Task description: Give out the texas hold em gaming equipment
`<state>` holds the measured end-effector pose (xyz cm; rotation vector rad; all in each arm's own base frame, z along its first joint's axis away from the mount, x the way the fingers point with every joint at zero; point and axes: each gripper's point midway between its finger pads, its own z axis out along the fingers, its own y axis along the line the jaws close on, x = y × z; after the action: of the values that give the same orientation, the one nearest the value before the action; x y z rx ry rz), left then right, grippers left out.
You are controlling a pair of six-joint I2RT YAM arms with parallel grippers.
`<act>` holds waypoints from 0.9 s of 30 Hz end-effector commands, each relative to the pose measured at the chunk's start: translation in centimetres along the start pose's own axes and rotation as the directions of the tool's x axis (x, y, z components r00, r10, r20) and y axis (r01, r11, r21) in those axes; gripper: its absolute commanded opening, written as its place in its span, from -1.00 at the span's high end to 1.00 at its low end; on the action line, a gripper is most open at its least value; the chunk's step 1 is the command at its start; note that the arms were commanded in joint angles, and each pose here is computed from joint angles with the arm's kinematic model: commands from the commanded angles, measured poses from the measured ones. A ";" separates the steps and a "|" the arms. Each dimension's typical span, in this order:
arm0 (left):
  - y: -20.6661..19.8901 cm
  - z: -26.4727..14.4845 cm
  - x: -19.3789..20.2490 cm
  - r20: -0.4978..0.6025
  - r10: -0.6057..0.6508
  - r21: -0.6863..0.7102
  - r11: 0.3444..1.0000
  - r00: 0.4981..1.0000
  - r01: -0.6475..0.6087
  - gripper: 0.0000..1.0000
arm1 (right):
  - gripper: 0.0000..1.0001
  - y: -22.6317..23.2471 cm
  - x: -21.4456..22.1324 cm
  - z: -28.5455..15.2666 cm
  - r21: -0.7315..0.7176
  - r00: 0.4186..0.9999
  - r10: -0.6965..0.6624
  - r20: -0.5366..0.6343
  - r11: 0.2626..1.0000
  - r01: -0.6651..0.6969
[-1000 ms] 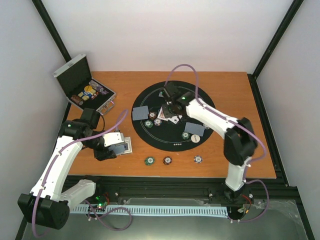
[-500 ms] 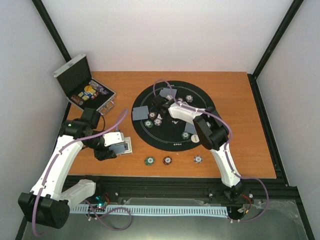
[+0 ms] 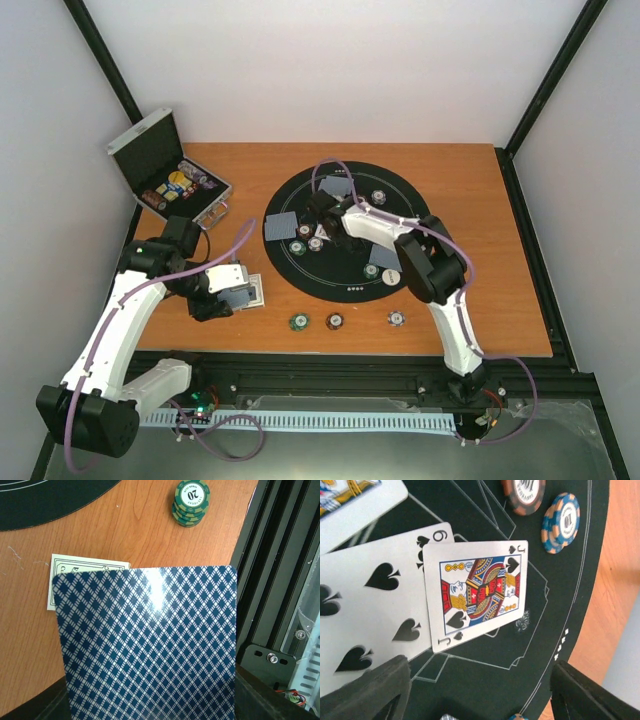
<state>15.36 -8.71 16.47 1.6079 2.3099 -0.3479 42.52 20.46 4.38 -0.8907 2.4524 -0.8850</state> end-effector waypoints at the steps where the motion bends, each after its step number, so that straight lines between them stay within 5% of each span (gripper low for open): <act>1: -0.1 -0.5 -0.3 0.017 -0.001 -0.014 1.000 1.000 0.001 0.98 | -0.62 -3.3 -1.2 -5.3 -0.113 0.976 0.192 0.103 0.977 -0.180; 7: 0.0 -0.8 -0.3 0.010 0.000 -0.020 1.000 1.000 0.001 0.98 | -0.78 -8.3 -1.3 -10.0 -0.112 0.896 0.410 0.171 0.911 -0.396; 10: -0.2 -0.9 -0.2 0.011 0.000 -0.021 1.000 1.000 0.000 0.99 | -0.92 -8.6 -1.5 -12.8 -0.268 0.826 0.530 0.194 0.838 -0.475; 13: -0.3 -0.9 -0.3 0.018 -0.003 -0.019 1.000 1.000 0.004 0.98 | -1.00 -6.7 -1.4 -15.4 -0.491 0.746 0.648 0.156 0.706 -0.510; 17: -0.3 -1.1 -0.5 0.023 -0.006 -0.015 1.000 1.000 0.006 0.99 | -1.00 -2.1 -1.0 -19.3 -0.778 0.682 0.731 -0.013 0.421 -0.467; 21: -0.3 -1.1 -0.6 0.028 -0.007 -0.015 1.000 1.000 0.007 0.99 | -1.00 2.6 0.0 -22.9 -0.915 0.691 0.710 -0.137 0.176 -0.362; 27: -0.4 -0.9 -0.5 0.028 -0.006 -0.008 1.000 1.000 0.007 0.99 | -1.00 9.0 1.0 -28.8 -0.973 0.763 0.623 -0.175 0.011 -0.232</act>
<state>15.21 -8.63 16.59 1.6024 2.3107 -0.3407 26.46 32.07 15.57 -0.2899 2.5785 0.8587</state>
